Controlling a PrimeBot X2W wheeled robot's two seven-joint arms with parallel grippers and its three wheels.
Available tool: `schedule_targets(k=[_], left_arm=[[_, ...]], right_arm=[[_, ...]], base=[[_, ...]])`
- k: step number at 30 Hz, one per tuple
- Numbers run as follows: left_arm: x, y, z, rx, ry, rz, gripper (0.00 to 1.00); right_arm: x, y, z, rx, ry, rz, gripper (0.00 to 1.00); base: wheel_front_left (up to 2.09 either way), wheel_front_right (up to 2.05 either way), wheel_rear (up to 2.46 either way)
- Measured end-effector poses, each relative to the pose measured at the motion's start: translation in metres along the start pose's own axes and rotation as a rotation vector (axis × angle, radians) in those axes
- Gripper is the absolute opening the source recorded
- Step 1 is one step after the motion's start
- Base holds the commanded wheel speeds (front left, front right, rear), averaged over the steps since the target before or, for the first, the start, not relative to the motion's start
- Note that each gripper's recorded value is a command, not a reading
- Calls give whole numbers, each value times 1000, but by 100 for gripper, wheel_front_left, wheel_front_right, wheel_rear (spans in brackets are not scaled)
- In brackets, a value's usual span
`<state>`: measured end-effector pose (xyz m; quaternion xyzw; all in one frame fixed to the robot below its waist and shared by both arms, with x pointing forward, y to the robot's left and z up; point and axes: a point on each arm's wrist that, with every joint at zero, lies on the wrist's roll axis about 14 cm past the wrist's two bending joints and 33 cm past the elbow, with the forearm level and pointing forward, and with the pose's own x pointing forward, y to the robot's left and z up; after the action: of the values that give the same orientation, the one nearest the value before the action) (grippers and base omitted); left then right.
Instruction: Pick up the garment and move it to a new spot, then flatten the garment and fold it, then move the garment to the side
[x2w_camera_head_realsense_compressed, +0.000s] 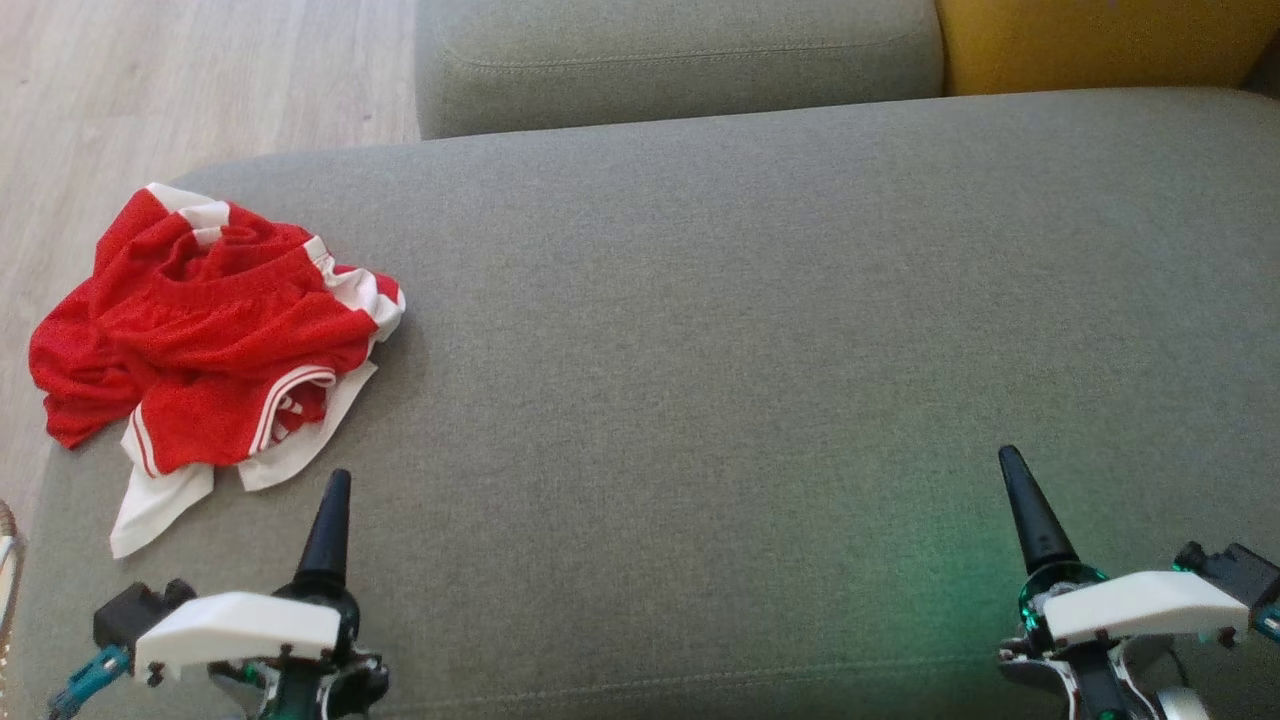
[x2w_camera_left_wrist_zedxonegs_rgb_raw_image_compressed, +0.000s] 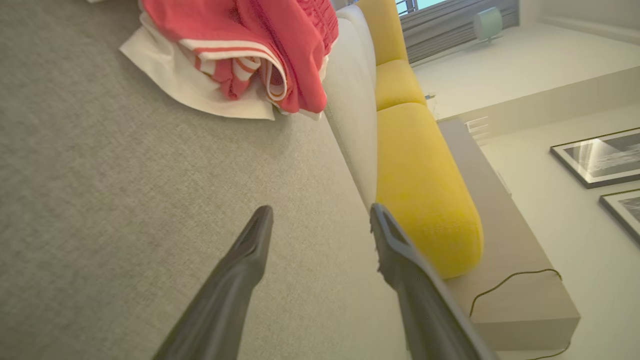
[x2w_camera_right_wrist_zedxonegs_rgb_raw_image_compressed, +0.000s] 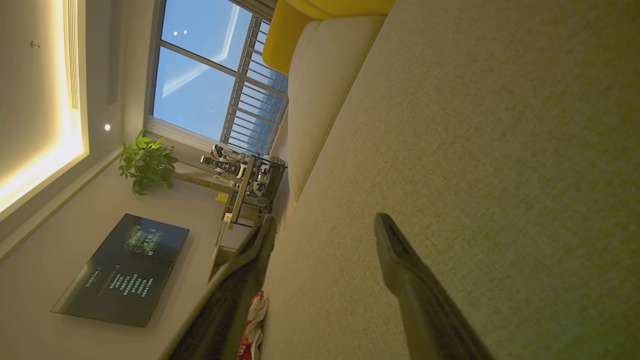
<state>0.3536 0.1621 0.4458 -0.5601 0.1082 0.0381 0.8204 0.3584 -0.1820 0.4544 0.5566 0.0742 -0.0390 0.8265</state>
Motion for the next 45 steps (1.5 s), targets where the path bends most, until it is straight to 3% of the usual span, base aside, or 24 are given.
schedule_targets(k=[13,45], left_arm=[[0,-6,-3,174,-9,8,100],[-2,-55,-14,608,-78,-134,100]], right_arm=[[2,14,-1,-181,-11,44,100],[0,52,-7,-619,-59,177,100]], base=[[0,0,0],[0,0,0]])
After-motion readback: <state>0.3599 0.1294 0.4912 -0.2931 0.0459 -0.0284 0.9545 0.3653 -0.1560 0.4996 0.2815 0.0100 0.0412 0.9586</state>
